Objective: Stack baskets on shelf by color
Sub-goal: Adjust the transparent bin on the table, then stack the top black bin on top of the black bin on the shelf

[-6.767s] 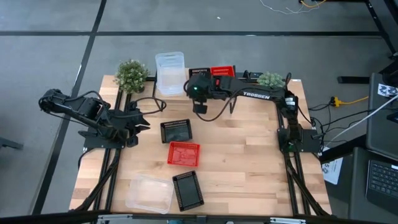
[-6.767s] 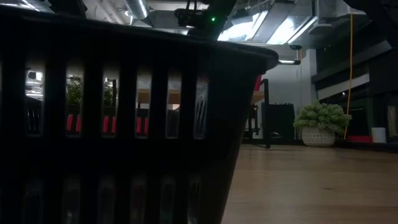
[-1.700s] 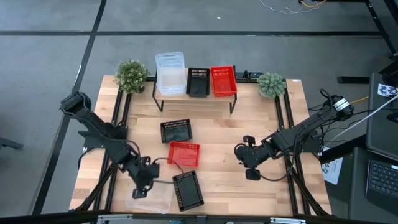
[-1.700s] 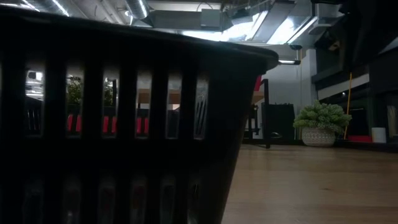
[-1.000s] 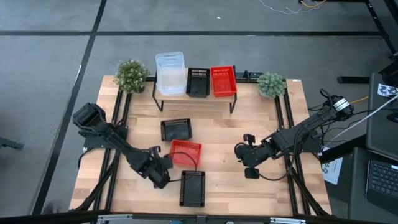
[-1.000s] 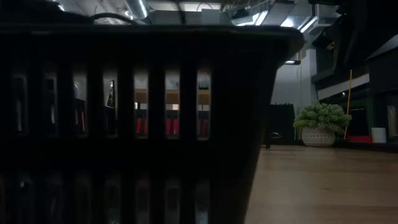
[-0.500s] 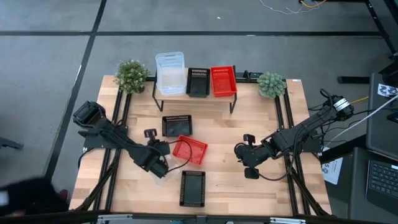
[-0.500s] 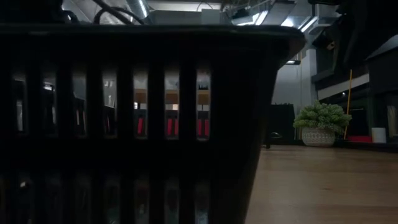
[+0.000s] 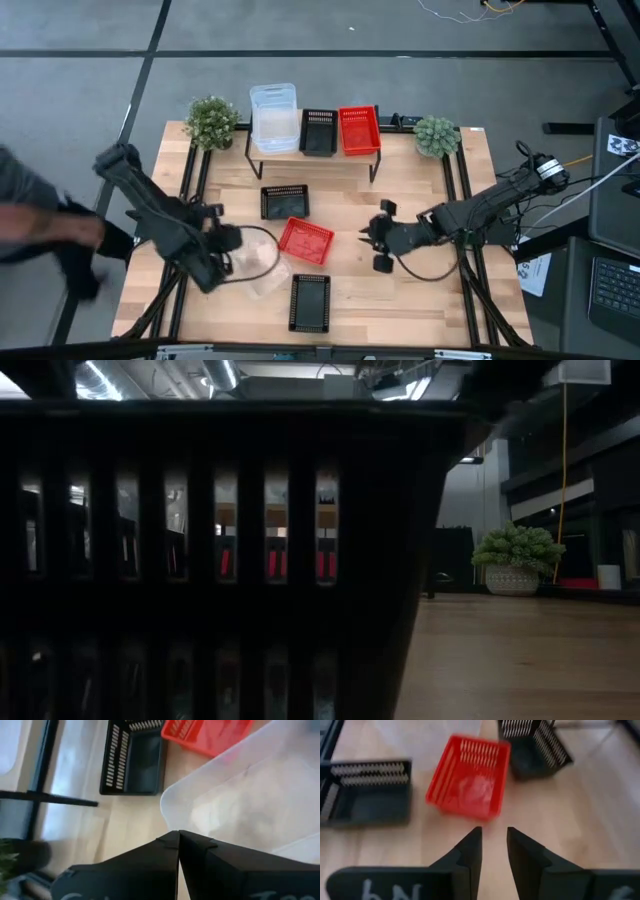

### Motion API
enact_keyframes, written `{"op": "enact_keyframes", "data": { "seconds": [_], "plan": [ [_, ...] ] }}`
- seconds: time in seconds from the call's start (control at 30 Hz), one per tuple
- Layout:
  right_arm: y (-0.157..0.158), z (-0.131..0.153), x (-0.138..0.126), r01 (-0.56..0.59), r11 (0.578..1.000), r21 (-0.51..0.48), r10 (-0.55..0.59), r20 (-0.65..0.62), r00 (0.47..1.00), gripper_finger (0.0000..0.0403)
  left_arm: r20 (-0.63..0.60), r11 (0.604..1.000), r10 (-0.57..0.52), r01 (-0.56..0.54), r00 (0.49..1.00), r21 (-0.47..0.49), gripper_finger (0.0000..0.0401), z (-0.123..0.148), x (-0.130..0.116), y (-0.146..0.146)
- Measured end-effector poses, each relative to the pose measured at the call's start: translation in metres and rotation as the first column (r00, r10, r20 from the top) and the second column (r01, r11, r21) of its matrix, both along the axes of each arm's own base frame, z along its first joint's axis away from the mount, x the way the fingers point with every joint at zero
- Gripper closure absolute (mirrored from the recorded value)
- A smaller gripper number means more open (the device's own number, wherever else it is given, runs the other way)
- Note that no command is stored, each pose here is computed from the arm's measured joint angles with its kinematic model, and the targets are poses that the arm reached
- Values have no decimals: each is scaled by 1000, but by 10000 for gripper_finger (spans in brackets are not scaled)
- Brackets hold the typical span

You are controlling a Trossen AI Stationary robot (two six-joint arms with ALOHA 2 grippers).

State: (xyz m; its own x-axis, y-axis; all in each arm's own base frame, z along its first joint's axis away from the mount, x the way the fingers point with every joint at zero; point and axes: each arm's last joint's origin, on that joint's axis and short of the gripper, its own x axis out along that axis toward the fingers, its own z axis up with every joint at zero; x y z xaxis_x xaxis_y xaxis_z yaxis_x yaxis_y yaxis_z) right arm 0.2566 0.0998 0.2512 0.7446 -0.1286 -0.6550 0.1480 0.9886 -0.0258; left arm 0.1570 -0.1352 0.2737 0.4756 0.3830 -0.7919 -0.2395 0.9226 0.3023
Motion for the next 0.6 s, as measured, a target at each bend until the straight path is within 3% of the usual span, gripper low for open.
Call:
{"op": "enact_keyframes", "data": {
  "seconds": [0.17, 0.33, 0.5, 0.6],
  "plan": [
    [-19, -1, 28, -58, 998, -38, 61, 72, 996, 313, 162, 998, 2, 7, 987, -56, 401, 0, -23, 21],
    [-35, -5, 76, -100, 992, -82, 105, 57, 993, 313, 282, 998, 23, -5, 959, -63, 401, -7, -35, 35],
    [-53, -18, 137, -127, 977, -172, 119, -56, 991, 313, 303, 999, 24, -11, 953, -44, 401, -12, -40, 42],
    [-67, -31, 165, -115, 977, -177, 87, -160, 983, 313, 309, 998, 42, -26, 950, -56, 401, -16, -42, 44]
  ]
}}
